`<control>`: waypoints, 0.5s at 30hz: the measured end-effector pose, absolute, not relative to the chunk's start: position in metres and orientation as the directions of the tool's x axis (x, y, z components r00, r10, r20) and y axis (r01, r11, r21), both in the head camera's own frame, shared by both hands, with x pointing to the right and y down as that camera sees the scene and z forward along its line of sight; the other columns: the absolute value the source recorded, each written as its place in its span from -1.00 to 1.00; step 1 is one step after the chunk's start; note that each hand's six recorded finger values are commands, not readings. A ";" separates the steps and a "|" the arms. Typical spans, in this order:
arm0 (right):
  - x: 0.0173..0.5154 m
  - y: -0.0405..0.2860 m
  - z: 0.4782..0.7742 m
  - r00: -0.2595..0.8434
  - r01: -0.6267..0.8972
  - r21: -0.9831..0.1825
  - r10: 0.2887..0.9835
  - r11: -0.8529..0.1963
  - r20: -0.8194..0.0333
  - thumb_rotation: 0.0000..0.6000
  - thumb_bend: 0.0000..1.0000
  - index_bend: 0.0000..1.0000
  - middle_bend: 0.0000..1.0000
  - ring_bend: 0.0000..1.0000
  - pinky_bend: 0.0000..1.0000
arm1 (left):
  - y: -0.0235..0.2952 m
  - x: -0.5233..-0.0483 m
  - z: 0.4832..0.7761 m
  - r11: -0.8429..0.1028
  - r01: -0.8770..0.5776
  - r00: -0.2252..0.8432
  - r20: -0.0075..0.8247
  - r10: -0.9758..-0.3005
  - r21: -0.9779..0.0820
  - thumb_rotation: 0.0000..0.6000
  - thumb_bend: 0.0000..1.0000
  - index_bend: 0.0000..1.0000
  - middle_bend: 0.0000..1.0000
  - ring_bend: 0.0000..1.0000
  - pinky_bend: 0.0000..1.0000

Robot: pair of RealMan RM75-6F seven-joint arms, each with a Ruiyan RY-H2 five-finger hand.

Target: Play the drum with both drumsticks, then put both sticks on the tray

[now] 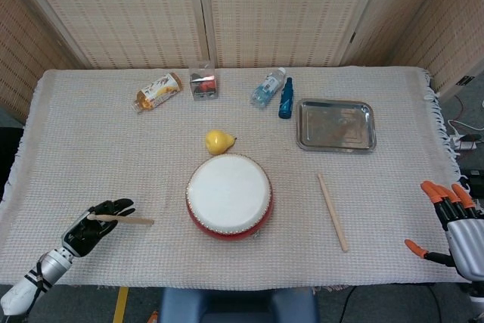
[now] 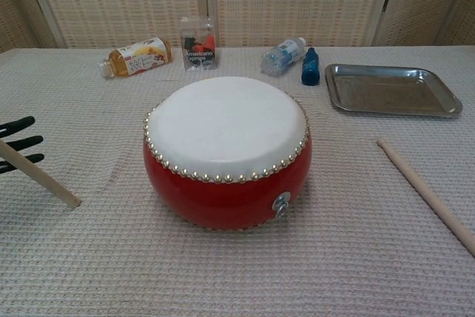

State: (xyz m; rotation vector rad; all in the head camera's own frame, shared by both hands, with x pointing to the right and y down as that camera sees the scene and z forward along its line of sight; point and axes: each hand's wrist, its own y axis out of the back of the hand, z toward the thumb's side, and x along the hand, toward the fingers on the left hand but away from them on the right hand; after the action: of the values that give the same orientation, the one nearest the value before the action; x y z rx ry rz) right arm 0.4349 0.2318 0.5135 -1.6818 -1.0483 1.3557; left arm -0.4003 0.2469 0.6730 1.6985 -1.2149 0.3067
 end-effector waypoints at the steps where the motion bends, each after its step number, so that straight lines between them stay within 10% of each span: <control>1: 0.435 0.232 0.513 0.115 0.150 -0.901 0.912 -0.407 -0.393 0.67 -0.72 -1.00 -0.85 -1.00 -0.95 | 0.247 -0.401 0.676 -0.003 -0.824 0.467 0.675 -0.572 0.567 1.00 -0.21 0.12 -0.44 -0.69 -0.65; 15: 0.434 0.231 0.515 0.114 0.150 -0.899 0.910 -0.412 -0.399 0.67 -0.72 -1.00 -0.85 -1.00 -0.95 | 0.237 -0.403 0.694 0.124 -0.841 0.359 0.714 -0.601 0.527 1.00 -0.21 0.10 -0.22 -0.38 -0.30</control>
State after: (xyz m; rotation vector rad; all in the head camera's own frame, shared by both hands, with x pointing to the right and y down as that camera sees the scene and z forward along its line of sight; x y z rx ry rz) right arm 0.4342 0.2314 0.5152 -1.6855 -1.0453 1.3614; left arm -0.4033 0.2366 0.6939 1.5707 -1.3357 0.2862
